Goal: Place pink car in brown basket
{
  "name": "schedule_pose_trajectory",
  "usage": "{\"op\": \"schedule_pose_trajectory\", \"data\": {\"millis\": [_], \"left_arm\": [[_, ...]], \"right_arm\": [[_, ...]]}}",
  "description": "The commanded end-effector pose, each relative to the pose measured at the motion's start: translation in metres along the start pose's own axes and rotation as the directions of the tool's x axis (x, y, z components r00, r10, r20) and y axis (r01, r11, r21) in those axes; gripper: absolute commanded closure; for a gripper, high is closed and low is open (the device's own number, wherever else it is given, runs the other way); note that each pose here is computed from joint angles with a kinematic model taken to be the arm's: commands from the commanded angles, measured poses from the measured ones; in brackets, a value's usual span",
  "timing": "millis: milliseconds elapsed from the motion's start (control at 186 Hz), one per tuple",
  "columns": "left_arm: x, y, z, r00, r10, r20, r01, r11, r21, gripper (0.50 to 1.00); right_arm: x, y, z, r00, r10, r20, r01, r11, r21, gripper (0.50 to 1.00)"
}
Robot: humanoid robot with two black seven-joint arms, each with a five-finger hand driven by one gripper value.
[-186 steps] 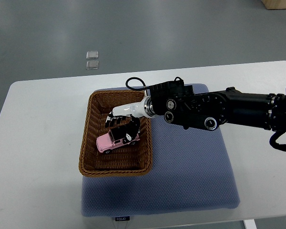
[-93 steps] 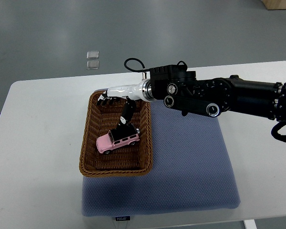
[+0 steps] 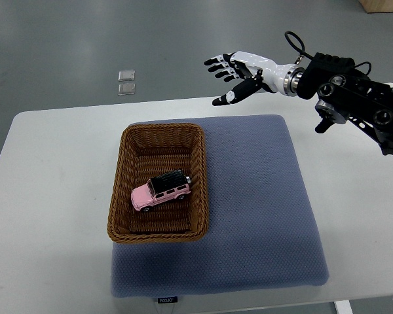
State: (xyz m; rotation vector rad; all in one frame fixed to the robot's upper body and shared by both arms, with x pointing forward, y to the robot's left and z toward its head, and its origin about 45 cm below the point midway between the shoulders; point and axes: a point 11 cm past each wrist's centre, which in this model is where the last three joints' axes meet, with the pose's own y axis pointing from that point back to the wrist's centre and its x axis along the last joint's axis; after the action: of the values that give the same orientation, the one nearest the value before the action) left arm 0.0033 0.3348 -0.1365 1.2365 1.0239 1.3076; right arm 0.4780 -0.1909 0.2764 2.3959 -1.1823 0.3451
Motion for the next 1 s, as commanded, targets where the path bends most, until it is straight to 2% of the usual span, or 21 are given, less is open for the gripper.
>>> {"op": "schedule_pose_trajectory", "data": {"millis": [0, 123, 220, 386, 574, 730, 993], "left_arm": [[0.000, 0.000, 0.000, 1.000, -0.001, 0.000, 0.001, 1.000, 0.000, 0.500], [0.000, 0.000, 0.000, 1.000, -0.001, 0.000, 0.001, 1.000, 0.000, 0.500], [0.000, 0.000, 0.000, 1.000, 0.001, 0.000, -0.001, 1.000, 0.000, 0.500], [0.000, 0.000, 0.000, 1.000, -0.001, 0.000, 0.001, 1.000, 0.000, 0.500], [0.000, 0.000, 0.000, 1.000, -0.001, 0.000, 0.001, 1.000, 0.000, 0.500], [0.000, 0.000, 0.000, 1.000, 0.001, 0.000, -0.001, 1.000, 0.000, 0.500], [0.000, 0.000, 0.000, 1.000, -0.001, 0.000, 0.001, 1.000, 0.000, 0.500]], "right_arm": [[0.013, 0.010, 0.016, 0.979, 0.087, 0.185, -0.095, 0.995, 0.033, 0.601], [0.027, 0.021, 0.029, 0.902, 0.171, 0.397, -0.218, 0.973, 0.075, 0.601], [0.017, 0.018, 0.044, 0.814, 0.194, 0.547, -0.286, 0.954, 0.088, 0.601], [0.013, 0.019, 0.077, 0.627, 0.245, 0.739, -0.403, 0.914, 0.040, 0.601], [0.015, 0.022, 0.108, 0.463, 0.295, 0.836, -0.458, 0.887, -0.060, 0.601], [0.025, 0.029, 0.125, 0.343, 0.353, 0.870, -0.542, 0.831, -0.124, 0.601], [0.014, 0.024, 0.128, 0.325, 0.353, 0.877, -0.533, 0.835, -0.139, 0.595]]}}
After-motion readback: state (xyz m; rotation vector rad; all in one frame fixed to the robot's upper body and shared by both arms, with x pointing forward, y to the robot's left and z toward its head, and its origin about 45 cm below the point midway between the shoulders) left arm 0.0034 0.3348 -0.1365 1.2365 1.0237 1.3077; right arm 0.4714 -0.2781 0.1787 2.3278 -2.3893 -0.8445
